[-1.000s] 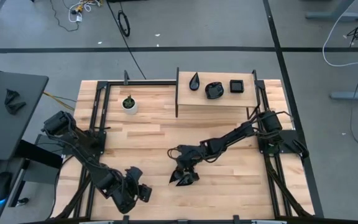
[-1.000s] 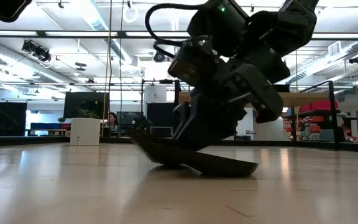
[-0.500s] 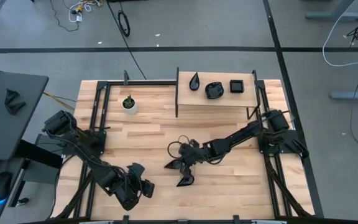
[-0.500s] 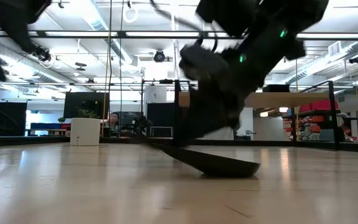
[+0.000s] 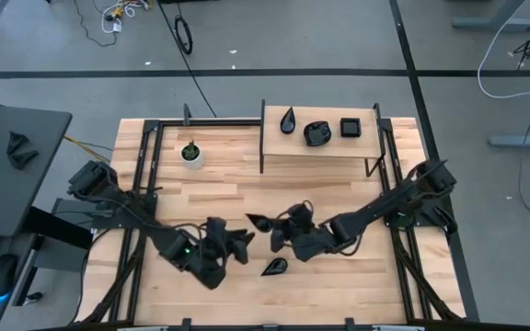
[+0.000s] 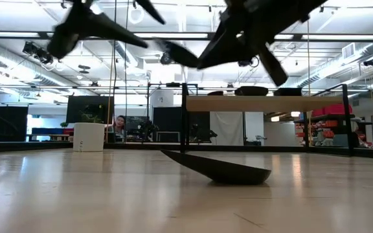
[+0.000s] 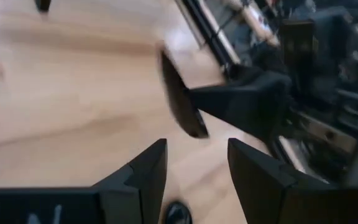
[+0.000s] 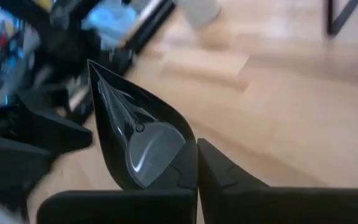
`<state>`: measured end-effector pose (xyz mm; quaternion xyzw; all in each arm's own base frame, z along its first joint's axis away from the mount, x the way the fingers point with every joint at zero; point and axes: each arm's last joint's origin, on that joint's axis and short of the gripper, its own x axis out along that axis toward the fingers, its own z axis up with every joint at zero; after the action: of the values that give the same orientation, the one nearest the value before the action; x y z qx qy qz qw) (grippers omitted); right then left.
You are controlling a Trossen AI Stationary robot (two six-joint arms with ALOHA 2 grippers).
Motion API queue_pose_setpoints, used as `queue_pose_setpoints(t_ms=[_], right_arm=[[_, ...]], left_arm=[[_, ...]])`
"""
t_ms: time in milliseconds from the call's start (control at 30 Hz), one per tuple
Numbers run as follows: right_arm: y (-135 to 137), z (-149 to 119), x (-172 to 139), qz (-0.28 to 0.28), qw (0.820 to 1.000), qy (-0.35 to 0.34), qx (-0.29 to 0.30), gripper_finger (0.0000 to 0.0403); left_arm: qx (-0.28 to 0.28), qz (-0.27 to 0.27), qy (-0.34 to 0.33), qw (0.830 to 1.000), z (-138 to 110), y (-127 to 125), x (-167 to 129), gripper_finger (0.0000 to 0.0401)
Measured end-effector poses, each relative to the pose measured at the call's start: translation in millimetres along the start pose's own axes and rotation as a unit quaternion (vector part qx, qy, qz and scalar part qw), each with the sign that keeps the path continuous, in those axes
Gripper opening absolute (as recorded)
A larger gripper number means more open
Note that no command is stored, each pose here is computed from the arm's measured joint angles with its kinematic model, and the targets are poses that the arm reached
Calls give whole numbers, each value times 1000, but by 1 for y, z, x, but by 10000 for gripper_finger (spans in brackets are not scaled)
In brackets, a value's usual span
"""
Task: Pick & Place Mini shaped plates
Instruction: Stack the drop-shaped plate on top of the drop-shaped plate on the shelf
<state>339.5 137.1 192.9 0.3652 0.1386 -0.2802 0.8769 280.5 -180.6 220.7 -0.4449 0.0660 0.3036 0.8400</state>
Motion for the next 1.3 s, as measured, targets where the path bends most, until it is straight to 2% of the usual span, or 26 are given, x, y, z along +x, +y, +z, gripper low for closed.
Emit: queue_pose_setpoints(t_ms=[200,367,533,667,767,900,1100,1167,1300], right_arm=[[2,7,-13,-18,998,-57,-8,0],[-1,6,-13,-31,998,-58,-19,0],[-20,5,-18,-104,993,-57,-11,0],[-36,15,-34,-165,985,-52,-18,0],[-39,32,-49,-173,983,-65,-17,0],[-33,61,-59,-149,984,-94,-21,0],[-19,107,-49,-89,986,-98,-99,0],[-21,125,-39,-80,987,-110,-86,0],[-38,155,-21,-111,981,-158,1,0]], left_arm=[[10,-8,-39,999,14,-8,17,174],[16,-15,-45,999,22,-12,27,174],[17,-17,-13,1000,23,-12,31,174],[30,-24,14,999,23,-12,30,174],[45,-32,34,998,23,-14,27,174],[73,-43,37,996,32,-18,22,174],[147,-42,17,988,72,-22,9,174],[166,-32,8,986,89,-20,4,174],[191,-3,-3,982,122,-11,-8,174]])
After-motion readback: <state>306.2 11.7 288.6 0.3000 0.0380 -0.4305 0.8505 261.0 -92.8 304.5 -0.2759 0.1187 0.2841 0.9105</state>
